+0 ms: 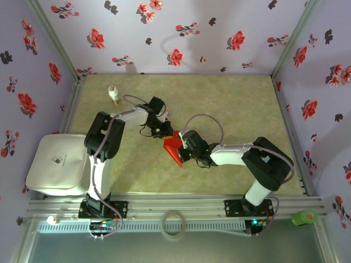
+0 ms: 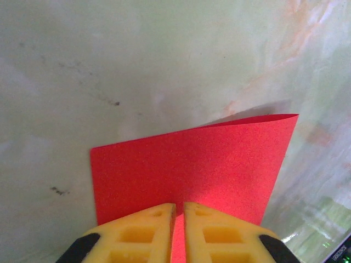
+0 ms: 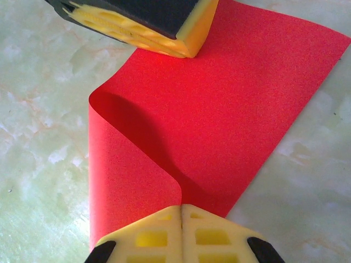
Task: Fold a paper plane with a square sheet of paper (pick it up from the middle)
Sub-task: Third fold the triangle at the center of the table.
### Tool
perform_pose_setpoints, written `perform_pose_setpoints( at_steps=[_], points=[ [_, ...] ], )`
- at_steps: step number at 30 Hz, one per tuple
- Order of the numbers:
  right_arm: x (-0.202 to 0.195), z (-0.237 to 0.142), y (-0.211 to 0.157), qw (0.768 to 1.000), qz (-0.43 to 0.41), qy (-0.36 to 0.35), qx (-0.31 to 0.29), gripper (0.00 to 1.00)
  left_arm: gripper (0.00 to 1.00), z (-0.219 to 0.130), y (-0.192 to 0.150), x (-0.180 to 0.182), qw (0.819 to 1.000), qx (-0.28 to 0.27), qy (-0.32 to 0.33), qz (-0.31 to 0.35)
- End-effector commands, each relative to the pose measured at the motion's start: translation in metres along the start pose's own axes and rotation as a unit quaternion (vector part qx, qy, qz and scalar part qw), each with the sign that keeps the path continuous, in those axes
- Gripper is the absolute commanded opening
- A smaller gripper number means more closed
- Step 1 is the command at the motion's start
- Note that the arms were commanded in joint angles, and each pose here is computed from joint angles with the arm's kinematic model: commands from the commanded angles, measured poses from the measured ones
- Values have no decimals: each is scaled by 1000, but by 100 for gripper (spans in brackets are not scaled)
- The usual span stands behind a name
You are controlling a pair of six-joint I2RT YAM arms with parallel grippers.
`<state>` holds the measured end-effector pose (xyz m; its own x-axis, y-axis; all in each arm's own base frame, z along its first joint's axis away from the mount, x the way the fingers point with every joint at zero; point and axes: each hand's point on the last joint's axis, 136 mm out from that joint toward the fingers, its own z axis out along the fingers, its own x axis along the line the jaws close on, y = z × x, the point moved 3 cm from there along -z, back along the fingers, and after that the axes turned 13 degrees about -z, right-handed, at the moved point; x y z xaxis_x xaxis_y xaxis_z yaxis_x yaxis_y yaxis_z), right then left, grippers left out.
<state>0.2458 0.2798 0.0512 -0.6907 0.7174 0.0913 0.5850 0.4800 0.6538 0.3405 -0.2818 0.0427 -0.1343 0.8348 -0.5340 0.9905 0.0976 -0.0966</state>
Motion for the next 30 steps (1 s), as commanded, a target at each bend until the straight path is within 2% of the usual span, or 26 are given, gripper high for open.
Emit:
perform_pose_setpoints(
  at_steps=[1,30],
  points=[
    [-6,4,2,1000,-2,-15,6,0,14,15,-9,16,999,25,33,-4],
    [-4,13,-9,1000,9,-7,28,0,14,15,-8,15,999,26,30,-2]
  ],
)
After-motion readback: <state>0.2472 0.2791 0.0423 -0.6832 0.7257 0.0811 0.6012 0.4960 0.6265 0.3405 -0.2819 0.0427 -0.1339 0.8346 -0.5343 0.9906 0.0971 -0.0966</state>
